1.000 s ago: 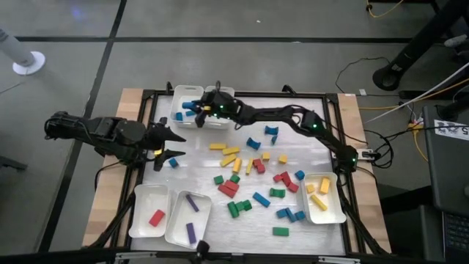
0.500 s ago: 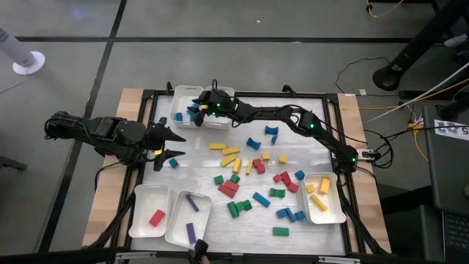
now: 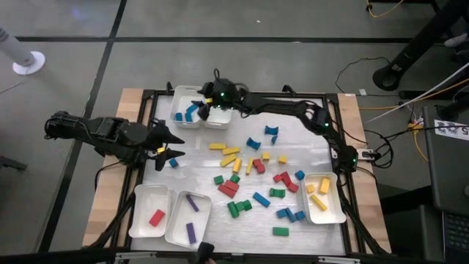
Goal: Sort blocks
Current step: Put the yellow block into the bottom right white bin
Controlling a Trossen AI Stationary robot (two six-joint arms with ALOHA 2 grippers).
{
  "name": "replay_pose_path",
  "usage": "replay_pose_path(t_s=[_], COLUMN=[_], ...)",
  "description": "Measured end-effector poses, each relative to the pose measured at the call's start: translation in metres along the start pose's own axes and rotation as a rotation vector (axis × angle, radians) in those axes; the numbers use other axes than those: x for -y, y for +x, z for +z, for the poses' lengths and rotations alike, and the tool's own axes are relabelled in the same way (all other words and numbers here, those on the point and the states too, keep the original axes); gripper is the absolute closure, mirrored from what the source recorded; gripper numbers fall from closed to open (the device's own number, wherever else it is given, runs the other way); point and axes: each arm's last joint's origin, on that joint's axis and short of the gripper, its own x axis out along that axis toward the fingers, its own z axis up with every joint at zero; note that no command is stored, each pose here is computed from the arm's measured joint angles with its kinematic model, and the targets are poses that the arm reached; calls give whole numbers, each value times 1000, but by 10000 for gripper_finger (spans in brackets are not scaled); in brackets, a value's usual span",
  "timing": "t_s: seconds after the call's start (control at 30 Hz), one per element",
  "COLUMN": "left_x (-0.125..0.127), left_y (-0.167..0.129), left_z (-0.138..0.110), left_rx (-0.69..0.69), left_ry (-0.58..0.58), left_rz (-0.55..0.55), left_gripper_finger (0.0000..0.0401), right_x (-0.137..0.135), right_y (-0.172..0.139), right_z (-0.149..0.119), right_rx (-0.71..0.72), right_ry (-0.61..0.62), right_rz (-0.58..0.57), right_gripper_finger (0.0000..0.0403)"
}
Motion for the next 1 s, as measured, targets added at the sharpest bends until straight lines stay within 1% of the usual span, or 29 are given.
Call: replay_pose_path(t_s=[0.07,0.13,0.27,0.33,0.43,0.53,0.63,0.73,0.87,1.0], left_x=[3,7,14,13,6,-8,-23,-37,-52,-64], left_y=[8,19,49,67,93,118,140,161,182,196], left_z=[2,4,8,8,5,0,-6,-12,-21,-31], left_rx=[-5,-6,-24,-58,-129,-215,-286,-346,-407,-468], left_ry=[17,73,217,260,283,287,285,274,261,266], left_rz=[5,12,41,72,135,206,252,253,246,266], left_gripper_finger=[184,184,184,184,184,184,184,184,184,184], right_x=[0,1,2,2,0,-6,-16,-29,-53,-77], right_y=[-23,-50,-104,-130,-169,-200,-221,-237,-249,-255], right_z=[18,35,62,70,80,82,80,77,70,61], right_rx=[-59,-113,-225,-289,-365,-456,-543,-619,-721,-778], right_ry=[-91,-126,-135,-136,-138,-117,-86,-73,-98,-149], right_rz=[-2,1,12,20,38,58,77,101,143,135], right_gripper_finger=[157,157,157,157,157,157,157,157,157,157])
